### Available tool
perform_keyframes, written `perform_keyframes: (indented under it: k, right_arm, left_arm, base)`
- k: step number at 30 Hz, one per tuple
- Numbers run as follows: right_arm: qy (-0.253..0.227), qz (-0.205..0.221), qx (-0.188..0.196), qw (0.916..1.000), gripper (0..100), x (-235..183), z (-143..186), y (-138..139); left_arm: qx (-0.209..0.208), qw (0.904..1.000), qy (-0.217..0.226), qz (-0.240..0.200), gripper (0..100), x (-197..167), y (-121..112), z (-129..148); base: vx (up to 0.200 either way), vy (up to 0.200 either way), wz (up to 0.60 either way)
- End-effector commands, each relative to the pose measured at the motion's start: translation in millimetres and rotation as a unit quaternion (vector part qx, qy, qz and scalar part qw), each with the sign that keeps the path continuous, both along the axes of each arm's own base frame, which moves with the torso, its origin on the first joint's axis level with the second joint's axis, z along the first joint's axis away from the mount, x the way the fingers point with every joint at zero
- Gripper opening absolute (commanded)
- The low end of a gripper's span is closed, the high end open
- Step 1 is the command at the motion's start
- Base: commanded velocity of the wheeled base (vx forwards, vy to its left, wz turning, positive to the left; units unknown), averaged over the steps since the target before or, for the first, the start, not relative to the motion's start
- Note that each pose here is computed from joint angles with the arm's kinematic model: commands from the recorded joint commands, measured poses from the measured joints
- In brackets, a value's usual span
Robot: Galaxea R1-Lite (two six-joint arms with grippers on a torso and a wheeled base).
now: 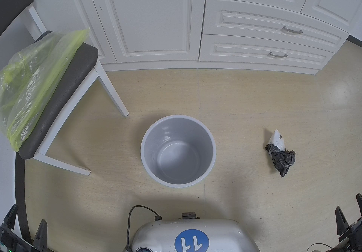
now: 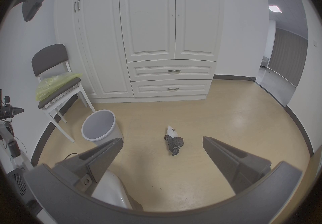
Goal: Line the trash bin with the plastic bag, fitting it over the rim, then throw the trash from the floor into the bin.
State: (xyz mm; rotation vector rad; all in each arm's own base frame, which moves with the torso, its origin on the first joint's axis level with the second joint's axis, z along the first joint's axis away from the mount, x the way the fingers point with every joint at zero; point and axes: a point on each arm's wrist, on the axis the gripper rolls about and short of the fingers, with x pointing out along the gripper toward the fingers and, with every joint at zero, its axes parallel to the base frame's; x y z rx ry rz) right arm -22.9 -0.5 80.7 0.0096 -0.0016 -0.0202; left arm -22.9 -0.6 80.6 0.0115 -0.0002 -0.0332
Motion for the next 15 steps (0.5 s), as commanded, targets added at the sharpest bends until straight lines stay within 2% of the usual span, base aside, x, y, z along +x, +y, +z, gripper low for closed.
perform_keyframes:
  k: [1,7,11,15]
  right_arm:
    - [0.001,0.000,0.000,1.0000,100,0.1,-5.3,0.0]
    - [0.001,-0.003,0.000,1.0000,100,0.1,-5.3,-0.1]
    - [0.001,0.007,-0.023,0.9997,100,0.0,-5.0,0.4]
    - [0.000,0.008,-0.023,0.9997,100,0.0,-4.8,0.5]
  left_arm:
    - [0.000,1.0000,0.001,0.000,100,0.1,0.0,-5.3]
    - [0.000,1.0000,0.001,0.000,100,0.1,0.0,-5.3]
    - [0.013,0.9999,-0.001,-0.004,100,0.0,-0.3,-5.1]
    - [0.019,0.9998,-0.004,-0.006,100,0.0,-0.3,-4.5]
  base:
    - [0.000,0.000,0.00]
    - [0.000,0.000,0.00]
    - [0.000,0.000,0.00]
    - [0.000,0.000,0.00]
